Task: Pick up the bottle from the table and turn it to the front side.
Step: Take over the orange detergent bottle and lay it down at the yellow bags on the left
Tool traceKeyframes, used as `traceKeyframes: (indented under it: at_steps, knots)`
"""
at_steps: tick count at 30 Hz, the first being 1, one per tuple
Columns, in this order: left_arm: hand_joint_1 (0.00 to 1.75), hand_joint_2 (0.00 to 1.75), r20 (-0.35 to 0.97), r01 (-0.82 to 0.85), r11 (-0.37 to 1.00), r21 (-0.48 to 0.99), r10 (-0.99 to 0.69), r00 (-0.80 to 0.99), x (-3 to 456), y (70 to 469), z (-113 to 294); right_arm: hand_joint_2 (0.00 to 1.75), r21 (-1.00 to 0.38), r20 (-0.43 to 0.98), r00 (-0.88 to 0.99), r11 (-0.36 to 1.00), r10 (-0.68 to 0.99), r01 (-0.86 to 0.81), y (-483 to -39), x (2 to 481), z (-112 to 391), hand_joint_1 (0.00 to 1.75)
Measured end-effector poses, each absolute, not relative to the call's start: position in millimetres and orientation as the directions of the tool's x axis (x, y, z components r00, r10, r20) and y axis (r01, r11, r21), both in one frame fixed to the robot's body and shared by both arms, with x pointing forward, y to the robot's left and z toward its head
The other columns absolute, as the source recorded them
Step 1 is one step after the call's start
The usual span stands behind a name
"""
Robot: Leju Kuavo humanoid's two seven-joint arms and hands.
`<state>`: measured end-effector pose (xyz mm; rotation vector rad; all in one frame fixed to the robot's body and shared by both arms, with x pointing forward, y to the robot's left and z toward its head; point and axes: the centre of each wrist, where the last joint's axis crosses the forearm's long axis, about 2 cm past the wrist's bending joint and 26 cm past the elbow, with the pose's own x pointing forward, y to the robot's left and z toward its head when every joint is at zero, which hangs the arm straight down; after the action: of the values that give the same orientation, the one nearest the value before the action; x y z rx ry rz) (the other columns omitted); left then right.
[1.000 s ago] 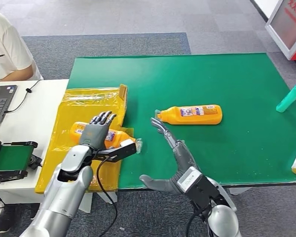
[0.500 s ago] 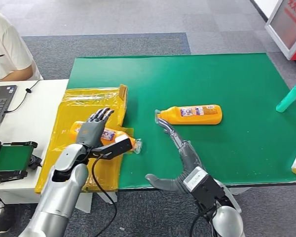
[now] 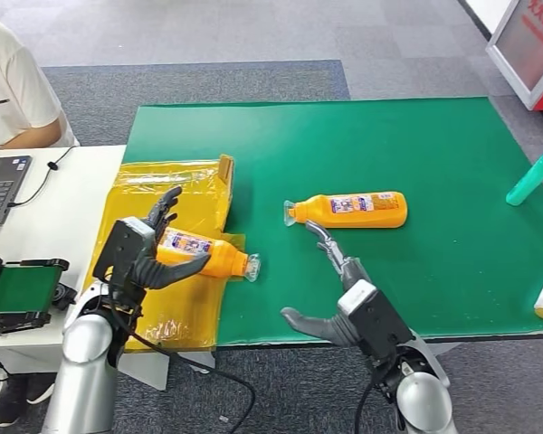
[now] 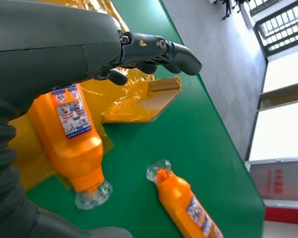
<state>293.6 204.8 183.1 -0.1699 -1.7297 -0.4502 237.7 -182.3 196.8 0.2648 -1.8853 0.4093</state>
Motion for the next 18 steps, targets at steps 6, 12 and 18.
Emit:
traceKeyframes:
  at_steps: [6,12,18]
  knots:
    - [0.00,1.75,0.977,0.405,0.914,-0.005,0.091,-0.194,271,221,178,1.75,-0.159,0.962,-0.261,0.936,0.077,-0.313,-194,263,195,0.00]
    - [0.00,1.75,0.920,0.405,0.893,-0.197,0.311,-0.237,253,232,177,1.75,-0.144,0.972,-0.217,0.959,0.091,-0.244,-209,283,190,0.00]
    - [0.00,1.75,0.892,0.362,0.901,-0.241,0.352,-0.283,251,236,186,1.75,-0.177,0.966,-0.214,0.974,0.145,-0.141,-220,294,191,0.00]
